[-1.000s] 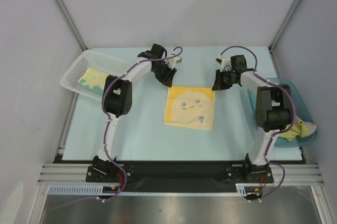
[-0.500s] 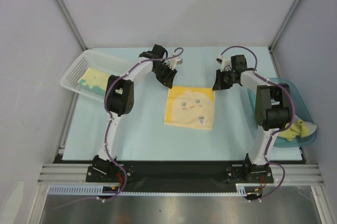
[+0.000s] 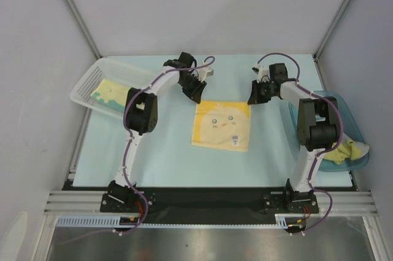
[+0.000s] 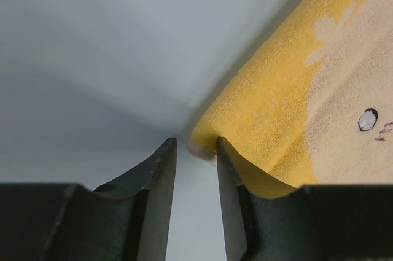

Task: Fold and stack the towels
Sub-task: Fold the towel

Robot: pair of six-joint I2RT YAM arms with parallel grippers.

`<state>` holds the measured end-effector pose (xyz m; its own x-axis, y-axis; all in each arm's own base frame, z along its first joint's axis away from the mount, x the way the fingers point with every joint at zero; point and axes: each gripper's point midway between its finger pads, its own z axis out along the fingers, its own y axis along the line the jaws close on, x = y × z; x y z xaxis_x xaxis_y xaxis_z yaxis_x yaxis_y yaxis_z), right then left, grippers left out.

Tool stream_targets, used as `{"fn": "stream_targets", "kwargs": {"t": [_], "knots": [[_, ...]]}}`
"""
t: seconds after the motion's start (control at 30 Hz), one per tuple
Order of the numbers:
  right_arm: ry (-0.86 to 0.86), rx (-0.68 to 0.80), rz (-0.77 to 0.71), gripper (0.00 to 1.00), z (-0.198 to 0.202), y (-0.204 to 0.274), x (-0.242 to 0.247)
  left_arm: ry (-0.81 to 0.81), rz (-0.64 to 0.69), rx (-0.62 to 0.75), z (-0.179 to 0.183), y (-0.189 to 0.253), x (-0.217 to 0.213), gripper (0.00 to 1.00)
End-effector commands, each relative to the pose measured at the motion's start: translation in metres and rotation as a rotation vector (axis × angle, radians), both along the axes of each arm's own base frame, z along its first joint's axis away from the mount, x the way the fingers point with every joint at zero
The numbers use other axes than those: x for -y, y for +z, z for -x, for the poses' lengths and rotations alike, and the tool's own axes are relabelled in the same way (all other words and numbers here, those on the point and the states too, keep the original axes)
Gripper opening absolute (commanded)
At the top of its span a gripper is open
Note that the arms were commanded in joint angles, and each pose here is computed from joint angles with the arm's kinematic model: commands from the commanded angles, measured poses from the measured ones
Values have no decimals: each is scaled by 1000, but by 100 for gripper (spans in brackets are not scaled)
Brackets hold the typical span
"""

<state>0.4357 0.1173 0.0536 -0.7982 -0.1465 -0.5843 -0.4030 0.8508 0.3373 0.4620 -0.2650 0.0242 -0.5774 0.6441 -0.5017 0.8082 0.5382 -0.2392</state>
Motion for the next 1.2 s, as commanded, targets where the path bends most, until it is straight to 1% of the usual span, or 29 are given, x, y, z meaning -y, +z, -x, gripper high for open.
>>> {"fn": "stream_targets", "kwargs": {"t": [0.0, 0.07, 0.17, 0.2, 0.3, 0.33, 0.5, 0.53, 0.63, 0.67, 0.73, 0.77, 0.8, 0.87, 0.9, 0.93, 0.97, 1.0, 1.03, 1.1, 1.13, 1.17], "knots": [[20, 49, -16, 0, -14, 12, -3, -30, 11, 23, -3, 7, 8, 37], [27, 44, -14, 0, -14, 10, -5, -32, 23, 22, -3, 8, 10, 30], [24, 47, 0, 0, -15, 8, -3, -37, 51, 35, -6, 18, 15, 10], [22, 54, 4, 0, -16, 10, -2, -28, 53, 48, -9, 22, 16, 0], [12, 70, 30, 0, -17, 13, 2, -1, 40, 115, -17, 43, 12, 0], [9, 77, 34, 0, -17, 16, 3, 3, 44, 152, -19, 60, 10, 0], [-33, 127, 65, 0, -15, 27, 10, 23, 48, 245, -17, 94, 2, 0], [-43, 146, 61, 0, -14, 35, 10, 20, 54, 251, -15, 98, 2, 0], [-50, 169, 73, 0, -7, 37, 5, 23, 53, 245, -8, 100, -1, 0], [-59, 190, 73, 0, -5, 45, 5, 23, 51, 243, -4, 101, -3, 0], [-74, 186, 90, 0, 3, 42, 4, 24, 57, 234, 2, 102, -4, 0], [-93, 193, 96, 0, 5, 47, 5, 26, 56, 218, 7, 97, -5, 1], [-102, 195, 93, 0, 8, 49, 5, 27, 68, 230, 10, 105, -5, 0], [-116, 184, 109, 0, 18, 45, 4, 29, 77, 215, 18, 100, -6, 0], [-122, 205, 103, 0, 22, 54, 3, 29, 96, 227, 22, 109, -6, 0], [-124, 206, 102, 0, 26, 56, 2, 32, 101, 226, 25, 109, -6, 0], [-130, 197, 111, 0, 34, 52, 2, 46, 104, 217, 29, 104, -7, 1], [-141, 203, 105, 0, 38, 58, 1, 53, 101, 215, 32, 104, -9, 0], [-142, 191, 107, 0, 45, 55, 0, 56, 105, 225, 35, 109, -10, 1], [-139, 195, 109, 0, 54, 58, -7, 60, 89, 198, 46, 98, -14, 0], [-145, 195, 124, 0, 58, 57, -6, 59, 93, 208, 50, 104, -15, 0], [-132, 183, 131, 0, 65, 52, -9, 59, 83, 194, 57, 96, -16, 0]]}}
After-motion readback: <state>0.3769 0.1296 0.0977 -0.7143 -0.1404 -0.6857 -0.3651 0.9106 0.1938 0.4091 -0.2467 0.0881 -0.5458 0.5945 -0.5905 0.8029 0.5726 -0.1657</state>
